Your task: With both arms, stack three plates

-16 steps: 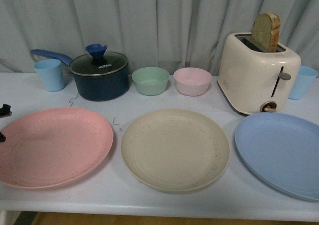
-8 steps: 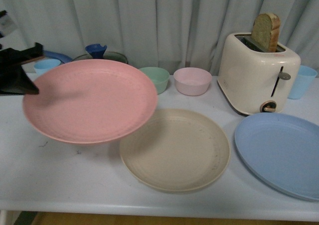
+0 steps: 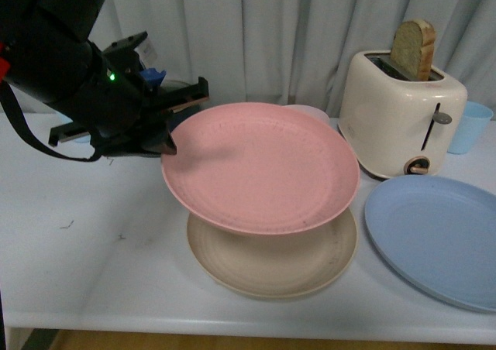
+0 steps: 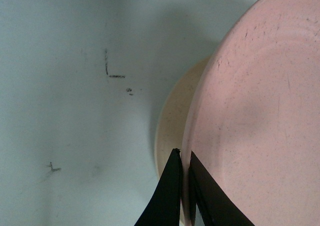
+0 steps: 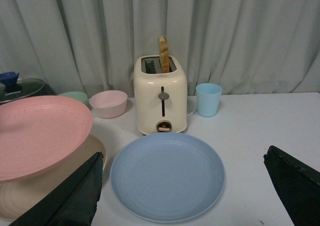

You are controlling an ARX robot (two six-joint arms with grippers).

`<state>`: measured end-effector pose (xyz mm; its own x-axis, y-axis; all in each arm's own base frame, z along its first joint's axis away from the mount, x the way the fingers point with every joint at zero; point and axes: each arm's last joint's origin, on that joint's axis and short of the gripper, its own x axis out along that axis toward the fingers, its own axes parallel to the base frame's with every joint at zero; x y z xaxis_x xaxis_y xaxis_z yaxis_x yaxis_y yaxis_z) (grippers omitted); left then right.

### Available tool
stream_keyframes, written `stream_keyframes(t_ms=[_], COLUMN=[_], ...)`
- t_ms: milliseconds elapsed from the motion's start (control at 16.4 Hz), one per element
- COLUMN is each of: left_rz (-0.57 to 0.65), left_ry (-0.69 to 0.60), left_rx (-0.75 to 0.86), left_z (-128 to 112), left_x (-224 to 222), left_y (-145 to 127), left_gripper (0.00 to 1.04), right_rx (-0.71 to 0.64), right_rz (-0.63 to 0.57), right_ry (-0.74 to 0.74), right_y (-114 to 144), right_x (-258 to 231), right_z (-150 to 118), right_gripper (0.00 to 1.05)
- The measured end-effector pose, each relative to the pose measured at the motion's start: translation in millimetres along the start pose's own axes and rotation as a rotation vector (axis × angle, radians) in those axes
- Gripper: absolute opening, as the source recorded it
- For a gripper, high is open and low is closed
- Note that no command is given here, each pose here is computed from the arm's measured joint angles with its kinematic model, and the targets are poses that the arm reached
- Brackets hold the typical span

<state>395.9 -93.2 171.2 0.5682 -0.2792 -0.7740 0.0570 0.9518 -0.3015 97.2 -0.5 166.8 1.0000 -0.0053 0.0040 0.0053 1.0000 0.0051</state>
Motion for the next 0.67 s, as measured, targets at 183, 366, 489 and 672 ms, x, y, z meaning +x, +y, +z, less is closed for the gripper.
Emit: stream_keyframes(t_ms=[183, 366, 489, 672], left_rz=[0.017, 0.014, 0.033, 0.058], left_ry=[0.025, 0.041, 0.059, 0.054], left_rx=[-0.022, -0.022, -0.021, -0.02], left_z=[-6.4, -12.9, -18.6, -22.9], left_x=[14.5, 26.6, 36.1, 42.9], left_y=[-2.6, -10.7, -9.5, -4.8], left_gripper=[0.02, 0.02, 0.02, 0.02], right_rx=[0.0, 0.0, 0.0, 0.0], right_rz=[0.0, 0.0, 0.0, 0.0], right_ry=[0.0, 0.0, 0.0, 0.0], right_y=[0.0, 0.0, 0.0, 0.0], right_x=[0.0, 0.0, 0.0, 0.0], right_z=[0.0, 0.0, 0.0, 0.0], right_gripper=[0.98, 0.98, 0.98, 0.98])
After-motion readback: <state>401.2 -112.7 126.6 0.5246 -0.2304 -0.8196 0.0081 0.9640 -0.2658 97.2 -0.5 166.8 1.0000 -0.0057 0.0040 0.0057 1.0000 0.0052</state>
